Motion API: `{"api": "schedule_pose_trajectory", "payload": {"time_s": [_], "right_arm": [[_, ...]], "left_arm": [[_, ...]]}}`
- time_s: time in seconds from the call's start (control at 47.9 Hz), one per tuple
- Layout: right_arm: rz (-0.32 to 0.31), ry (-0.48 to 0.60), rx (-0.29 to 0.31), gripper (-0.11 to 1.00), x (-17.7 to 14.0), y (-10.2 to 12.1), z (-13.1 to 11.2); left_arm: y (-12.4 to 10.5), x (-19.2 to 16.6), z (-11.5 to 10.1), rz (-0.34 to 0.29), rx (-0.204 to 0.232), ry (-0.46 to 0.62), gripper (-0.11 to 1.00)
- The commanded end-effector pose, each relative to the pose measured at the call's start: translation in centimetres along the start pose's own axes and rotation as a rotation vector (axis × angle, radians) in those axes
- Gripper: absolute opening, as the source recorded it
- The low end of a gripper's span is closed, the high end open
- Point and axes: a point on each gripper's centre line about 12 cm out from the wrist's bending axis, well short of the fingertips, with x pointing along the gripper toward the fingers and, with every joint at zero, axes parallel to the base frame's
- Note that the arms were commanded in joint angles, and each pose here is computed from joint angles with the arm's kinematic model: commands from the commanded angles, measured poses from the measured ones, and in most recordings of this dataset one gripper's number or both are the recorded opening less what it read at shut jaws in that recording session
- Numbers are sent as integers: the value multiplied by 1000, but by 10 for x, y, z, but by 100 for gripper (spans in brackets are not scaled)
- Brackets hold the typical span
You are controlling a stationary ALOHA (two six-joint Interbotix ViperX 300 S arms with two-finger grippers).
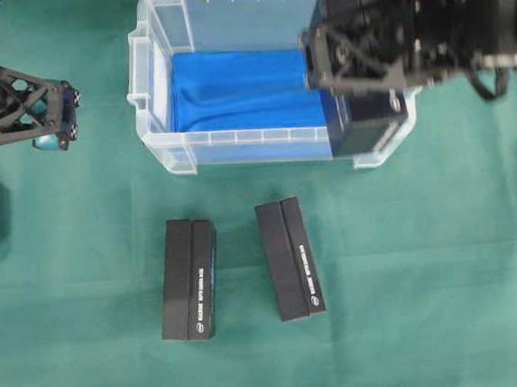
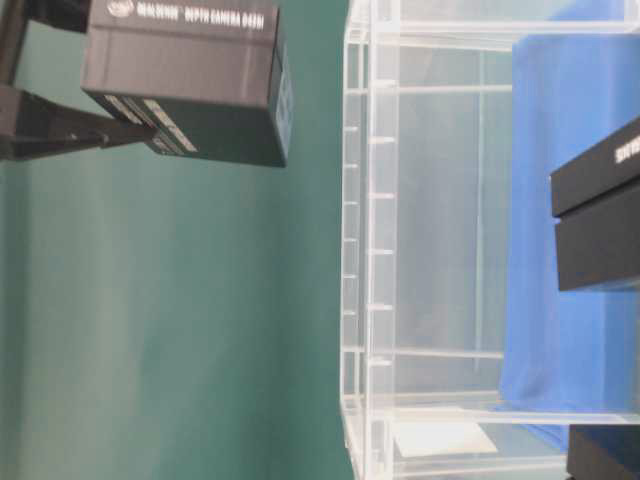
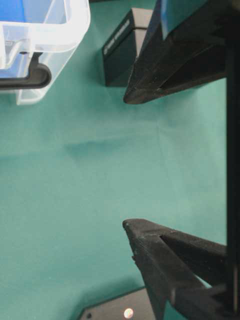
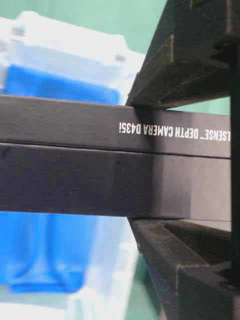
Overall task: Take out the box from the case.
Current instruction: 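Carry the box toward the near right and lower it onto the cloth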
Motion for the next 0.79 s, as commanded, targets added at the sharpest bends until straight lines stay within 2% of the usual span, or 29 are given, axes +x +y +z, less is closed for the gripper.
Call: {"api": "schedule_pose_trajectory", "payload": {"time_s": [0.0, 0.396, 0.772], "right_arm": [[27, 6, 3, 65, -18, 0, -10], [6, 46, -31, 65, -39, 2, -78], [-2, 65, -56, 65, -49, 14, -116]], "left_arm": [[1, -6, 0, -24, -1, -7, 97], [9, -6, -2, -28, -6, -8, 97], [10, -5, -2, -24, -13, -7, 97]]}}
